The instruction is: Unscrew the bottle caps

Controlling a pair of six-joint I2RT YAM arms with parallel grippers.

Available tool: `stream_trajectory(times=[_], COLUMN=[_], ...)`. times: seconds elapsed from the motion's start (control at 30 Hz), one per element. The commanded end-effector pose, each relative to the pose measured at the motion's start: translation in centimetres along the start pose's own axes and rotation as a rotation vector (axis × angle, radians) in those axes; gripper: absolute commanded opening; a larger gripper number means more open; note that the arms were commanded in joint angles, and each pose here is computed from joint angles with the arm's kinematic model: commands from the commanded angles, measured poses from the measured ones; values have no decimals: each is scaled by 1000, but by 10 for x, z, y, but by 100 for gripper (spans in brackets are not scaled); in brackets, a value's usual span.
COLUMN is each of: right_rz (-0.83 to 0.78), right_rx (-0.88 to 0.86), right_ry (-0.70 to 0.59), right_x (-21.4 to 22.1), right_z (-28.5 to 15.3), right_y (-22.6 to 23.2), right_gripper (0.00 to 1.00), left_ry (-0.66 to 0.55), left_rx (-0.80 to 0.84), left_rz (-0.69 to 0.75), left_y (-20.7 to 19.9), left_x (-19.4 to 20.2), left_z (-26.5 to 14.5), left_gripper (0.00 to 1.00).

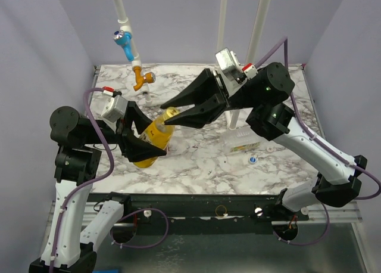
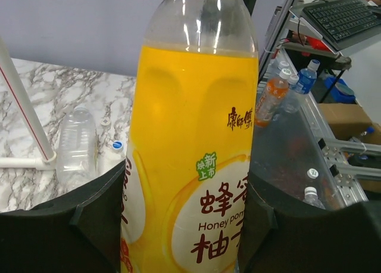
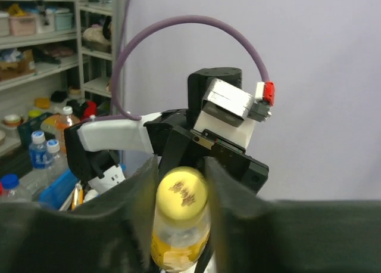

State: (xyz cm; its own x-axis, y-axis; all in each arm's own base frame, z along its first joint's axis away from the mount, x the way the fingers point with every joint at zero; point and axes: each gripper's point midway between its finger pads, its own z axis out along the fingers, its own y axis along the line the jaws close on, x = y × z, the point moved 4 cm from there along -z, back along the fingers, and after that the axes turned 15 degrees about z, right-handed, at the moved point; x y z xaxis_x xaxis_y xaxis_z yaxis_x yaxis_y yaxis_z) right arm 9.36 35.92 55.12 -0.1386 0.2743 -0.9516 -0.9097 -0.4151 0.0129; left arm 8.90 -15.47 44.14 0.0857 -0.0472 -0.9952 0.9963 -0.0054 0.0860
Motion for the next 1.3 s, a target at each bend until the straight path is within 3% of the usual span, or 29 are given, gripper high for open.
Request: stream_trajectory(times=[0.0, 0.03, 0.1, 0.17, 0.37, 0.5, 0.73, 0.87, 1.03, 1.1, 1.27], right_rz=[15, 13, 12, 31, 182, 202, 200, 192, 183, 180, 155], right_rx=[150, 246, 382, 483, 750, 779, 769, 758, 735, 722, 646], right_ry=[-68, -113, -173, -202, -113, -85, -92, -112, -124, -126, -124], right_x=[-11, -17, -25, -30, -15, -1, 3, 2, 2, 1, -1], right_z=[-6, -9, -15, -19, -17, -10, -8, -9, -10, -9, -4], right_y=[-6, -18, -36, -49, -96, -106, -107, -104, -100, -98, -89], right_gripper=[47, 52, 73, 83, 87, 87, 72, 55, 50, 42, 10], left_ry=[-27, -29, -38, -46, -33, -6, 9, 11, 14, 14, 9], left_rx=[-119, -133, -186, -261, -532, -597, -601, -594, -575, -569, -529], left_rz=[-52, -42, -13, 37, 191, 206, 194, 192, 177, 174, 152], left_y=[17, 19, 26, 34, 68, 79, 81, 81, 80, 80, 74], left_x=[-5, -4, -2, -1, 7, 15, 20, 22, 25, 25, 25], left_z=[1, 0, 0, -2, -18, -23, -23, -23, -21, -21, -18], left_gripper=[0, 0, 0, 0, 0, 0, 0, 0, 0, 0, 0])
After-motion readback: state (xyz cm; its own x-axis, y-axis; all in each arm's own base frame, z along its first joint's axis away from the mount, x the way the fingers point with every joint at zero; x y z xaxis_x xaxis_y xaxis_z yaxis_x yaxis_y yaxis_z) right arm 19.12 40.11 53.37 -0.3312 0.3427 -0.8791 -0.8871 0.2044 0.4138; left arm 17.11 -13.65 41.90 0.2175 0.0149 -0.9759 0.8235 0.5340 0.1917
